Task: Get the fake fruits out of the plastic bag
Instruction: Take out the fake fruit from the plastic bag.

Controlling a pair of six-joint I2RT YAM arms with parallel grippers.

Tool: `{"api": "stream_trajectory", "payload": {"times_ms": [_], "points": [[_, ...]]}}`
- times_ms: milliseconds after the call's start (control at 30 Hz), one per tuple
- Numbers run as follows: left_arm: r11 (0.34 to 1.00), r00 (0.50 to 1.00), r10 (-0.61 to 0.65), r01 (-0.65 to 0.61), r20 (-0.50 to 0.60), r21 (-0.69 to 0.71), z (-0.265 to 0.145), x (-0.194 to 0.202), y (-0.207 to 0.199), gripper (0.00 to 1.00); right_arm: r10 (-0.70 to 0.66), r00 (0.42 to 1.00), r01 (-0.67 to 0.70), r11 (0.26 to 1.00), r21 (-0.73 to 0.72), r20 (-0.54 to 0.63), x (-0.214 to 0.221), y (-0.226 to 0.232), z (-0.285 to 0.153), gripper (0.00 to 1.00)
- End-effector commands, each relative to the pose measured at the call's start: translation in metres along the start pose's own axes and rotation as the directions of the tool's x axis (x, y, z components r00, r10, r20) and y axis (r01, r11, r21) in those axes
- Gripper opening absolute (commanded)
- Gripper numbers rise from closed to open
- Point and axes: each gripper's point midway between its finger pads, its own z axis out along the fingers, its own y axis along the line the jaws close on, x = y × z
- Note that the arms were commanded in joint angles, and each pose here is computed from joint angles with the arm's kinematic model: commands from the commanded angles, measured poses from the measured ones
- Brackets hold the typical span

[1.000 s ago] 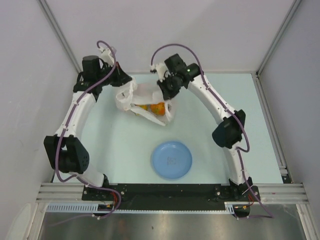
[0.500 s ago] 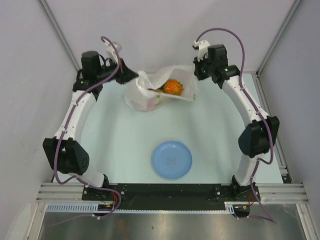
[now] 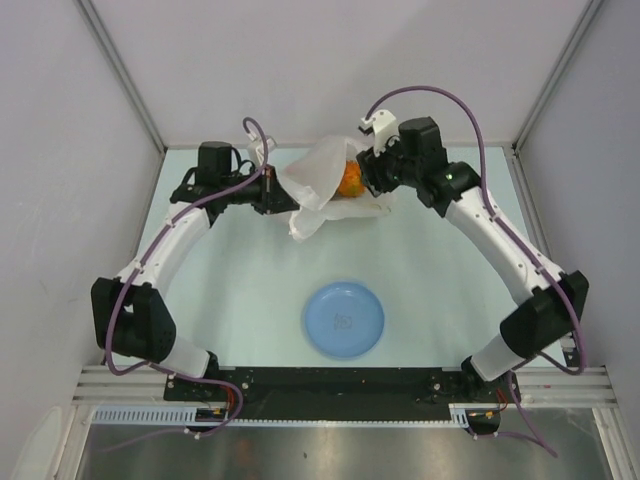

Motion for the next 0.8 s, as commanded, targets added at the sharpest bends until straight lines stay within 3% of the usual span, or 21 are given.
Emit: {"api": "stream_trajectory", "payload": {"times_ms": [0,267,333,433,633,667,767], "points": [[0.995,0.991,0.098,-0.101,0.086,0.023,-0.017,-0.036,-0.028,0.00,-0.096,0.992,0.103,0.990,-0.096,0.078,-0.003,0.037,-0.007,0.50],[0.987,0.983,0.145,-0.151,0.114,0.045,-0.037,-0.049,-0.050,0.00,-0.113,0.993,0.114,0.992,-0.044,0.027,0.015,0.017,0.069,0.34],[0.981,0.975,0.181,-0.189,0.131,0.047,-0.047,-0.055,-0.058,0.00,-0.112,0.992,0.110,0.993,-0.033,-0.057,0.040,0.007,0.103,0.33],[0.969,0.956,0.242,-0.247,0.168,0.008,-0.063,-0.064,-0.063,0.00,-0.081,0.993,0.081,0.997,-0.004,-0.089,0.049,-0.018,0.137,0.33],[0.954,0.945,0.299,-0.296,0.133,-0.046,-0.071,-0.046,-0.059,0.00,-0.105,0.994,0.106,0.993,0.046,-0.024,0.036,-0.047,0.173,0.85],[0.954,0.944,0.301,-0.297,0.131,-0.050,-0.072,-0.043,-0.059,0.00,-0.124,0.992,0.125,0.991,0.043,-0.029,0.041,-0.047,0.181,0.99],[0.954,0.948,0.297,-0.291,0.115,-0.070,-0.070,-0.035,-0.051,0.00,-0.159,0.987,0.160,0.986,0.038,-0.039,0.050,-0.048,0.204,1.00]]}}
